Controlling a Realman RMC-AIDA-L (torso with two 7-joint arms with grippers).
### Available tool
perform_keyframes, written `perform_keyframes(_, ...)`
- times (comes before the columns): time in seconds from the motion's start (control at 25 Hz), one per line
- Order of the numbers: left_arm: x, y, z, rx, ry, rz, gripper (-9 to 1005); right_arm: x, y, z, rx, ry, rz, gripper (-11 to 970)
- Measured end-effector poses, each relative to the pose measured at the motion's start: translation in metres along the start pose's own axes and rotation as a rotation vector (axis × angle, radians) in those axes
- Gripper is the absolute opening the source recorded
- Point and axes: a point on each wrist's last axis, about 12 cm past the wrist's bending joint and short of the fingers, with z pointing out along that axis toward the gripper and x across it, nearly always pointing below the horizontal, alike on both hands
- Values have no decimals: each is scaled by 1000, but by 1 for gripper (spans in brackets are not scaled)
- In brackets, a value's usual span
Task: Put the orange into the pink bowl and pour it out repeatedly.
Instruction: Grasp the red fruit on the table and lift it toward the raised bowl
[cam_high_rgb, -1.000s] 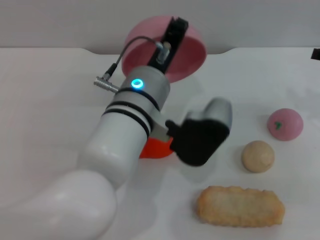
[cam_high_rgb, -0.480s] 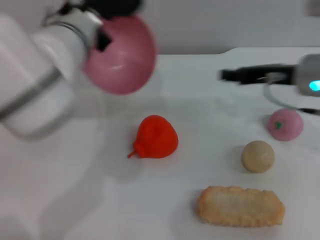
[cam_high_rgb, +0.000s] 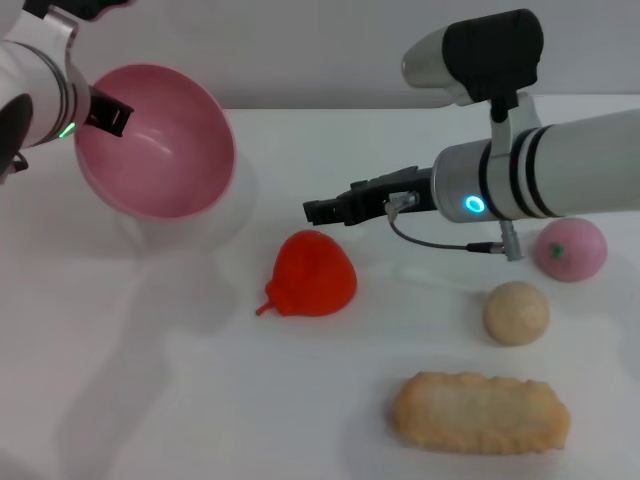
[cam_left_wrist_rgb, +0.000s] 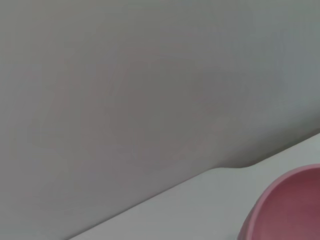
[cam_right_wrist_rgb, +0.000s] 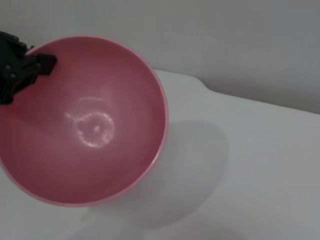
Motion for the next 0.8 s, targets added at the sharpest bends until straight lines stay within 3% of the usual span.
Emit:
perform_keyframes(0.36, -6, 0, 0, 6, -13, 18, 47, 8, 1, 12, -7, 23, 33, 750)
perform_keyframes(0.8, -10, -4, -1, 13, -19, 42, 47, 17, 7, 35, -49, 80, 76, 685)
